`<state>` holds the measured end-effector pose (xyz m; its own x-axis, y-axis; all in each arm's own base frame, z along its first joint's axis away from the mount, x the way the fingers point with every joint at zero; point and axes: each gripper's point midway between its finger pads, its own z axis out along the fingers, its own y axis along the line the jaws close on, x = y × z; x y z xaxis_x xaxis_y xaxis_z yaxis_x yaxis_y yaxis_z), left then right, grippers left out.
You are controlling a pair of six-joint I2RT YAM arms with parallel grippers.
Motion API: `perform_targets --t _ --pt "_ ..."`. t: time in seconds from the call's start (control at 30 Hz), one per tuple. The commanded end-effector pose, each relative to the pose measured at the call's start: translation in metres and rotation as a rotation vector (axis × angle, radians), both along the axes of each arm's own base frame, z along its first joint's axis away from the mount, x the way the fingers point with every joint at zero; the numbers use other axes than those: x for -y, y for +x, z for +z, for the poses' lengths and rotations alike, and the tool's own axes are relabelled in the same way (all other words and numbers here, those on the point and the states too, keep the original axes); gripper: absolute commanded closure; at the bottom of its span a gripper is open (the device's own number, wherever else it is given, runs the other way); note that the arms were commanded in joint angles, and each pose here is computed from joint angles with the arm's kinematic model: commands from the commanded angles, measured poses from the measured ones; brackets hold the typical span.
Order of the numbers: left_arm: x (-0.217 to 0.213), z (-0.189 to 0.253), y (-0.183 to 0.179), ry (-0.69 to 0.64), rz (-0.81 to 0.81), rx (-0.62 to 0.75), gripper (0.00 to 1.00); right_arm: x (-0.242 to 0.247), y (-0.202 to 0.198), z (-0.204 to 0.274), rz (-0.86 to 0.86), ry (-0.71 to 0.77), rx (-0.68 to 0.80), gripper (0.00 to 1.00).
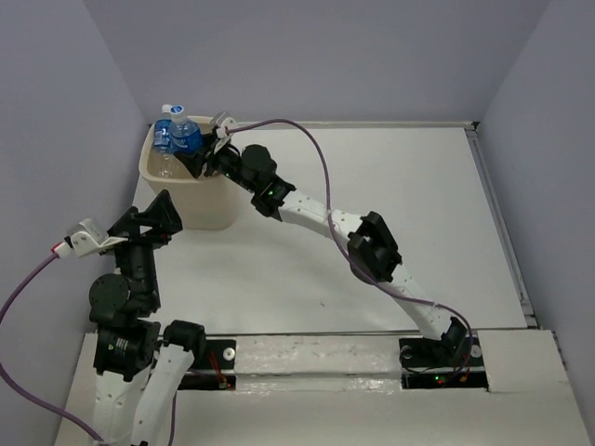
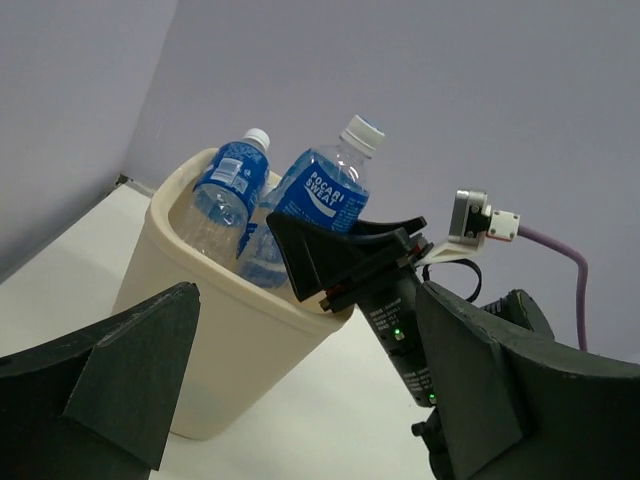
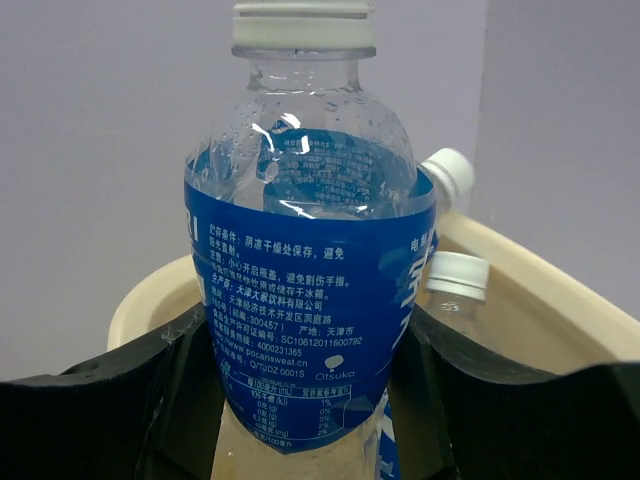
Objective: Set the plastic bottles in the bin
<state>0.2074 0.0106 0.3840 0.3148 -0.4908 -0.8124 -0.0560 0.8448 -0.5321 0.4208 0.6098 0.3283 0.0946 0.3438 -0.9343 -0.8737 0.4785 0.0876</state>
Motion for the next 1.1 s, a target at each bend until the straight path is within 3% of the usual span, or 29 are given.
perform_targets --t 0.0,0.03,0.1,0.17,0.2,0.4,0.87,0.97,1.0,1.03,1.07 --pt "-0.002 0.015 -0.004 -0.017 0.005 0.071 0.01 0.016 -0.008 0.014 -0.019 0.013 0.011 0.73" --pt "-0.002 0.016 -0.003 -0.017 0.006 0.070 0.01 0.016 -0.008 0.010 -0.016 0.002 0.001 0.71" --pt "-0.003 0.024 -0.007 -0.017 0.007 0.083 0.01 0.019 -0.012 0.021 -0.010 0.001 0.011 0.57" --pt "-0.002 0.026 -0.008 -0.014 0.003 0.080 0.01 0.022 -0.015 0.023 -0.007 -0.007 0.011 0.42" --pt "-0.003 0.031 -0.010 -0.018 0.003 0.090 0.01 0.026 -0.018 0.034 -0.005 0.003 0.019 0.29" --pt "0.002 0.036 -0.011 -0.027 -0.027 0.099 0.01 0.041 -0.028 0.055 -0.010 0.009 0.011 0.07" --pt "0.008 0.048 -0.015 -0.024 -0.063 0.103 0.01 0.061 -0.065 0.125 0.097 0.042 0.012 0.00" --pt "0.012 0.050 -0.016 -0.015 -0.089 0.104 0.01 0.091 -0.082 0.160 0.075 0.078 0.023 0.00" --pt "0.016 0.051 -0.017 -0.009 -0.109 0.108 0.01 0.096 -0.080 0.140 0.048 0.045 -0.020 0.00" --pt "0.018 0.051 -0.017 -0.005 -0.121 0.108 0.01 0.122 -0.095 0.171 0.033 0.090 0.001 0.00" --pt "0.023 0.049 -0.017 0.004 -0.146 0.105 0.01 0.131 -0.090 0.135 -0.016 0.042 -0.061 0.00"
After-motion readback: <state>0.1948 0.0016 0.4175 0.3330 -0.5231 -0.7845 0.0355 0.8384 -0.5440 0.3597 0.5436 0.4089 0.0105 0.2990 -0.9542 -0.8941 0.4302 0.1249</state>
